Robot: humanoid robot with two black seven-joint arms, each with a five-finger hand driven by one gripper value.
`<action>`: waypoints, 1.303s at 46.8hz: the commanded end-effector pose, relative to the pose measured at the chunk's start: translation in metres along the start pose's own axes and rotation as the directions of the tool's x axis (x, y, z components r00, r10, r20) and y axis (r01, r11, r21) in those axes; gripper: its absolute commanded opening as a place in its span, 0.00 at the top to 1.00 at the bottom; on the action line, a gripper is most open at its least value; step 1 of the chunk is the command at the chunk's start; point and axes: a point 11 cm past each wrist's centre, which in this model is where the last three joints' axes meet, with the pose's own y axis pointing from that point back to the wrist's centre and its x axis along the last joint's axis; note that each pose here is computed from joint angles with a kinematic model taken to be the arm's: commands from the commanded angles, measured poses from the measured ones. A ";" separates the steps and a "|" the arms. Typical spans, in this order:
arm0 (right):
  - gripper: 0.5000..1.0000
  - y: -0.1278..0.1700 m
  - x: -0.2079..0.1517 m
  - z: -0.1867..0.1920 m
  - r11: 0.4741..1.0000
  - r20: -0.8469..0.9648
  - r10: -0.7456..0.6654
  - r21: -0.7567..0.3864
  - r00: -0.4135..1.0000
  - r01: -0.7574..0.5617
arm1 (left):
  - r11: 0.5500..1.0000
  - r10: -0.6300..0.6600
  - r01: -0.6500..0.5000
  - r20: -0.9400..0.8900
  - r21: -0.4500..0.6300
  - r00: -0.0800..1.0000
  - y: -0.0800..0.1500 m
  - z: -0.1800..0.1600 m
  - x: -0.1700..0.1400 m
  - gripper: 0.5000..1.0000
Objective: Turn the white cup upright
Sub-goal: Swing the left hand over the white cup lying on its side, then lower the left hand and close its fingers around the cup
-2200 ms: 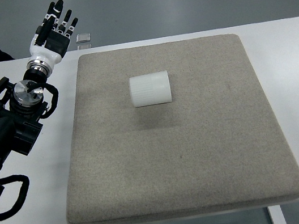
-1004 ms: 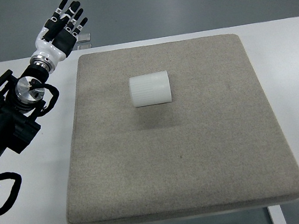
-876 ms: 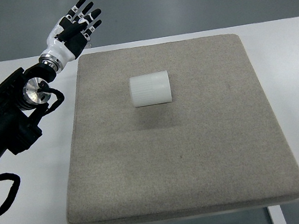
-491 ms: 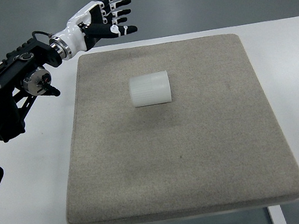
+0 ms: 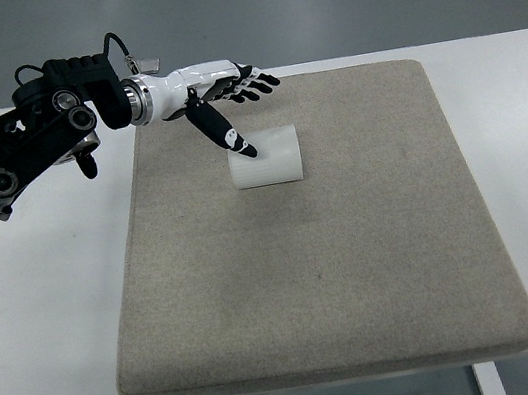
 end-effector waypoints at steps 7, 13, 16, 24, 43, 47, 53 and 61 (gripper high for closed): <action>0.14 0.000 0.000 0.000 1.000 0.000 0.000 0.000 1.000 0.000 | 0.997 -0.053 0.048 0.075 0.064 0.996 -0.004 -0.001 -0.010 0.02; 0.14 0.000 0.000 0.000 1.000 0.000 0.000 0.000 1.000 0.000 | 0.994 -0.053 0.040 0.140 0.097 0.989 -0.006 -0.006 -0.012 0.02; 0.14 0.000 0.000 0.000 1.000 0.000 0.000 0.000 1.000 0.000 | 0.994 -0.054 0.039 0.149 0.102 0.987 -0.006 -0.008 -0.013 0.02; 0.14 0.000 0.000 0.000 1.000 0.000 0.000 0.000 1.000 0.000 | 0.994 -0.072 0.057 0.172 0.094 0.982 -0.023 0.002 -0.027 0.02; 0.14 0.000 0.000 0.000 1.000 0.000 0.000 0.000 1.000 0.000 | 0.992 -0.079 0.059 0.184 0.110 0.980 -0.038 0.000 -0.033 0.02; 0.14 0.000 0.000 0.000 1.000 0.000 0.000 0.000 1.000 0.000 | 0.992 -0.082 0.063 0.182 0.108 0.980 -0.042 0.003 -0.036 0.02; 0.14 0.000 0.000 0.000 1.000 0.000 0.000 0.000 1.000 0.000 | 0.993 -0.087 0.069 0.186 0.100 0.979 -0.044 0.005 -0.039 0.03; 0.14 0.000 0.000 0.000 1.000 0.001 0.000 0.000 1.000 0.000 | 0.992 -0.086 0.065 0.198 0.108 0.976 -0.045 0.004 -0.038 0.06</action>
